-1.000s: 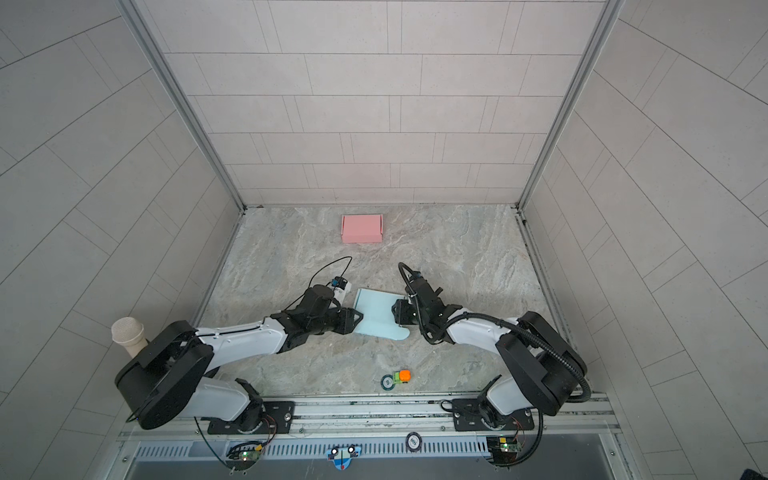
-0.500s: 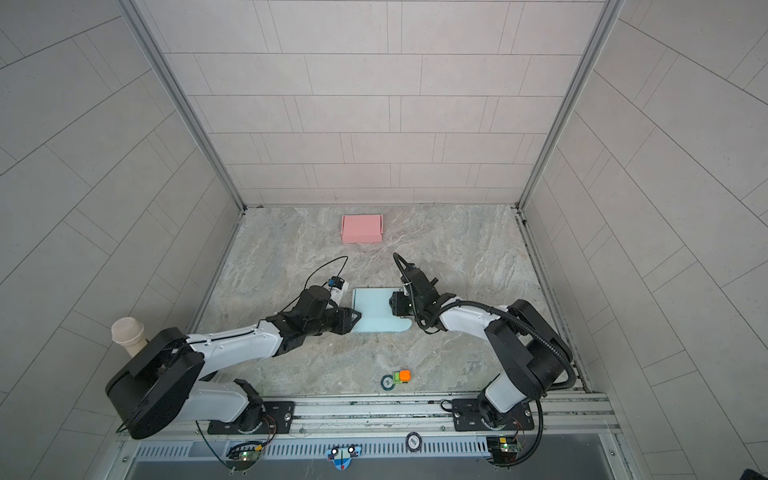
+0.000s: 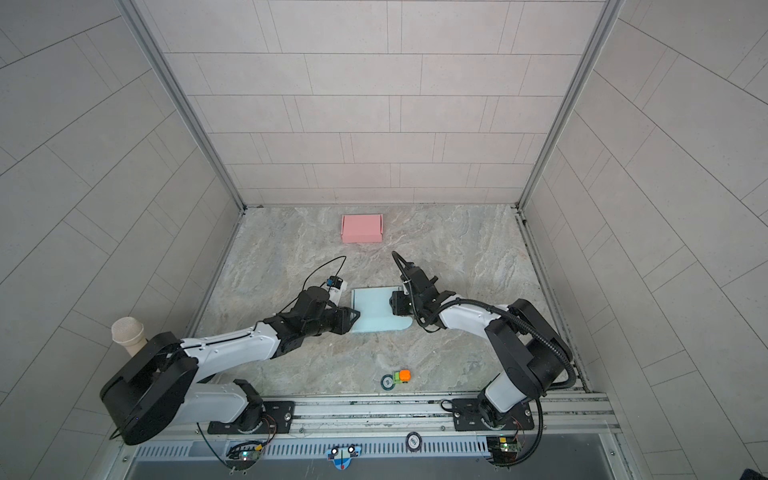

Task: Fold the paper box

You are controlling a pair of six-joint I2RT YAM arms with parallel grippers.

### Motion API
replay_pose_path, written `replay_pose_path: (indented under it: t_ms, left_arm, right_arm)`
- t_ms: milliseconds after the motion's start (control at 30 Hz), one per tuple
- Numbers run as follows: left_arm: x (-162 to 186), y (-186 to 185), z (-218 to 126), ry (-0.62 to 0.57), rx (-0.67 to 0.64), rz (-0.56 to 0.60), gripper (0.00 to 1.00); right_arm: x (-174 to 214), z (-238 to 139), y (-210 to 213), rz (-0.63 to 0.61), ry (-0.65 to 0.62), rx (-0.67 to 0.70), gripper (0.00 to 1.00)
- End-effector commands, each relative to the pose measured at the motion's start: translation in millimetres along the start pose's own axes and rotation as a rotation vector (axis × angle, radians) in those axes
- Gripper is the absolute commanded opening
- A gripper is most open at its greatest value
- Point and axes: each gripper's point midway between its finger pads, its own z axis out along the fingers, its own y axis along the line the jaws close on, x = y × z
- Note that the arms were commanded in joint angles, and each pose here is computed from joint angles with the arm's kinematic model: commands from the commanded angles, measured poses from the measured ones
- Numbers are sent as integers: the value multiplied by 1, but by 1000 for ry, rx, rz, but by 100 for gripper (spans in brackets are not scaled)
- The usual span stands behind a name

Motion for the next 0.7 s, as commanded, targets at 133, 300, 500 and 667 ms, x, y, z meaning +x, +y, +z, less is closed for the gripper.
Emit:
replay_pose_path:
  t_ms: [133,300,500,667]
  left_arm:
    - [-13,3,-15,-39,-19,-1,41]
    - [-13,-4,-32,-60,-41,32,43]
    - [4,-10,-35,-25,-54,50,45]
    - [14,-17,-32,-26,-28,37,49]
  right_arm:
    - [-7,-37,-11,-59,-12,91,63]
    - [3,-58,-3,-97,9,85,64]
    - [23,-75,3,-114,19,82,65]
    - [40,-76,5,-113,37,71,65]
